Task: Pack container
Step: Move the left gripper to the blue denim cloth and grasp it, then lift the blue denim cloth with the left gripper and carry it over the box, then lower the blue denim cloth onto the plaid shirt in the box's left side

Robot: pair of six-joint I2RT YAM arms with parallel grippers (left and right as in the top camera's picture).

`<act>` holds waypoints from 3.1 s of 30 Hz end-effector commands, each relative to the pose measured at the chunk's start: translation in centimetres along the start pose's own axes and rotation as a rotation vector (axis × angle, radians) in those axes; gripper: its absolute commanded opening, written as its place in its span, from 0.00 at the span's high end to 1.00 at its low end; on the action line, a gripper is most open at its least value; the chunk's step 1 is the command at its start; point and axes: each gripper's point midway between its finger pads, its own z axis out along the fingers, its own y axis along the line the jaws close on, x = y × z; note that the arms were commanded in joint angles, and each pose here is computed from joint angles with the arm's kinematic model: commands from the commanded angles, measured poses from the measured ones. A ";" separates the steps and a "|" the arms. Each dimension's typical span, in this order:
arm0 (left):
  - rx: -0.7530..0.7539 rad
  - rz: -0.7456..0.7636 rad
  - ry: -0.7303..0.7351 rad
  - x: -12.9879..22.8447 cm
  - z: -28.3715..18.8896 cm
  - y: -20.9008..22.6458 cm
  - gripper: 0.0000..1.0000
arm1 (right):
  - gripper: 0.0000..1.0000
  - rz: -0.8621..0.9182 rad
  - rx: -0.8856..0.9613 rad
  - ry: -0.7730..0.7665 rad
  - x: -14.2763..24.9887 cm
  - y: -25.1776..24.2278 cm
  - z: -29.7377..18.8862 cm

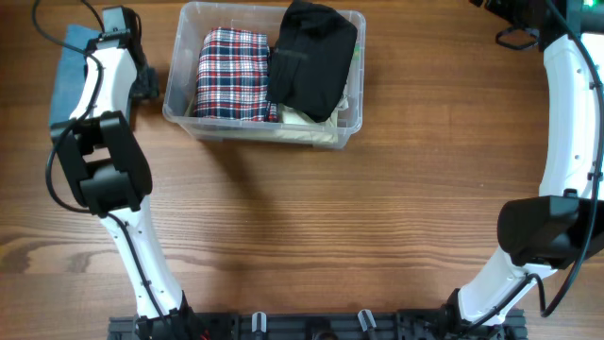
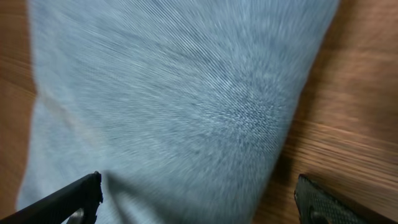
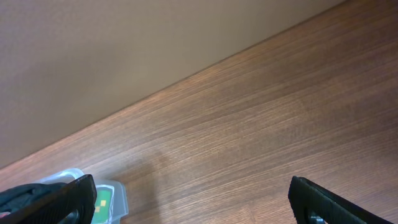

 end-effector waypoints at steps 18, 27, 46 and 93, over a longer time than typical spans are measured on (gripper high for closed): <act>-0.172 -0.227 0.023 0.9 -0.9 4.2 0.96 | 0.00 0.004 0.013 0.004 0.2 -0.1 0.5; 0.132 -0.345 -0.144 0.3 -18.7 8.2 0.96 | 0.00 0.005 0.013 0.004 0.2 -0.1 0.5; 1.093 0.034 -0.499 -0.1 -40.7 -6.0 0.96 | 0.00 0.005 0.013 0.004 0.2 -0.1 0.5; 0.544 -0.156 -0.454 -3.4 -32.8 -13.6 0.14 | 0.00 0.005 0.013 0.004 0.2 -0.1 0.5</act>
